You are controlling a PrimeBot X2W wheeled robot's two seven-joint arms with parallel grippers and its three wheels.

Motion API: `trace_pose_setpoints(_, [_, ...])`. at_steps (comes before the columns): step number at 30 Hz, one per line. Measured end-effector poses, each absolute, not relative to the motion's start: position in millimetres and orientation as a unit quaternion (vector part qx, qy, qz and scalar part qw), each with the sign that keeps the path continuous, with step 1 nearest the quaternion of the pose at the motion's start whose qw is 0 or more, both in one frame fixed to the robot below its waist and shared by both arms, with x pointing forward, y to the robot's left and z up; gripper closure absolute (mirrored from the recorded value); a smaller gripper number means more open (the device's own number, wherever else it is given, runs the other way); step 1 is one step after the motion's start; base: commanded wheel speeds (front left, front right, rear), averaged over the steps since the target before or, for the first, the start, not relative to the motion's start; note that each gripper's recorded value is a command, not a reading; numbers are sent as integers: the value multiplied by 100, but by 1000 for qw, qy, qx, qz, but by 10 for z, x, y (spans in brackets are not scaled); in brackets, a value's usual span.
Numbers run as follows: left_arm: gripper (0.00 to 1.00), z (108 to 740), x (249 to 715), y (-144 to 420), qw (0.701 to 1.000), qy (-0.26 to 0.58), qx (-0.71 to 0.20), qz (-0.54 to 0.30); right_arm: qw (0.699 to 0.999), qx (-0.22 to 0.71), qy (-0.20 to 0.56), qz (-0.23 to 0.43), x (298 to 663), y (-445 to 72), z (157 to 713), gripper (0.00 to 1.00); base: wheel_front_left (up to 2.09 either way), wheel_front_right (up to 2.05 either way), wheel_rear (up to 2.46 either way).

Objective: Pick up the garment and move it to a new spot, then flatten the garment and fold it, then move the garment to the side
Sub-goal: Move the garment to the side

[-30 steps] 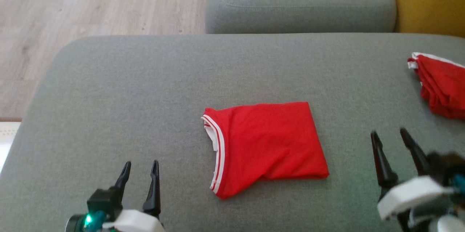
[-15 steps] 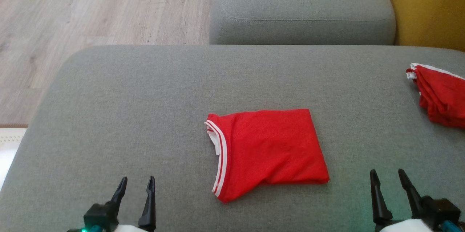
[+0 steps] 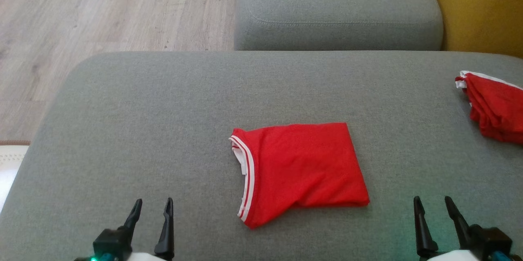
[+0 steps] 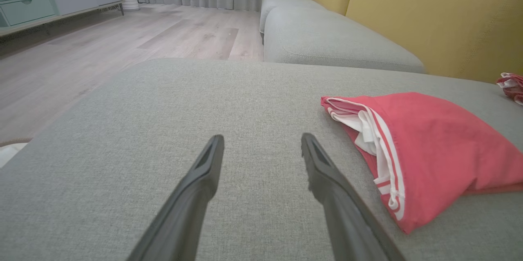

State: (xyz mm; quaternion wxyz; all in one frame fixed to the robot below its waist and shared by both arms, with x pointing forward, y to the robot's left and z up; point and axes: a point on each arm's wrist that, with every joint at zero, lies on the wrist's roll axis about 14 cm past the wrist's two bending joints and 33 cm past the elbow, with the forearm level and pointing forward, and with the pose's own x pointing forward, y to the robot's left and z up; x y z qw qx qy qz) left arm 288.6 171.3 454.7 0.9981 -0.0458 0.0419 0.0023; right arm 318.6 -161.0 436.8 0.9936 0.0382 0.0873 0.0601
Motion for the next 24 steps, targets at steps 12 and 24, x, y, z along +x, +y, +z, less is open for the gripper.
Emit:
trace_pose_setpoints(12, [0,4499,2913,1691,997,52,-49,0,985,79,117,101,3539,-1282,4496,0,0,0,0])
trace_pose_setpoints(24, [0,4522,3075,1721,997,51,-55,7,896,146,386,162,3994,-795,4063,0,0,0,0])
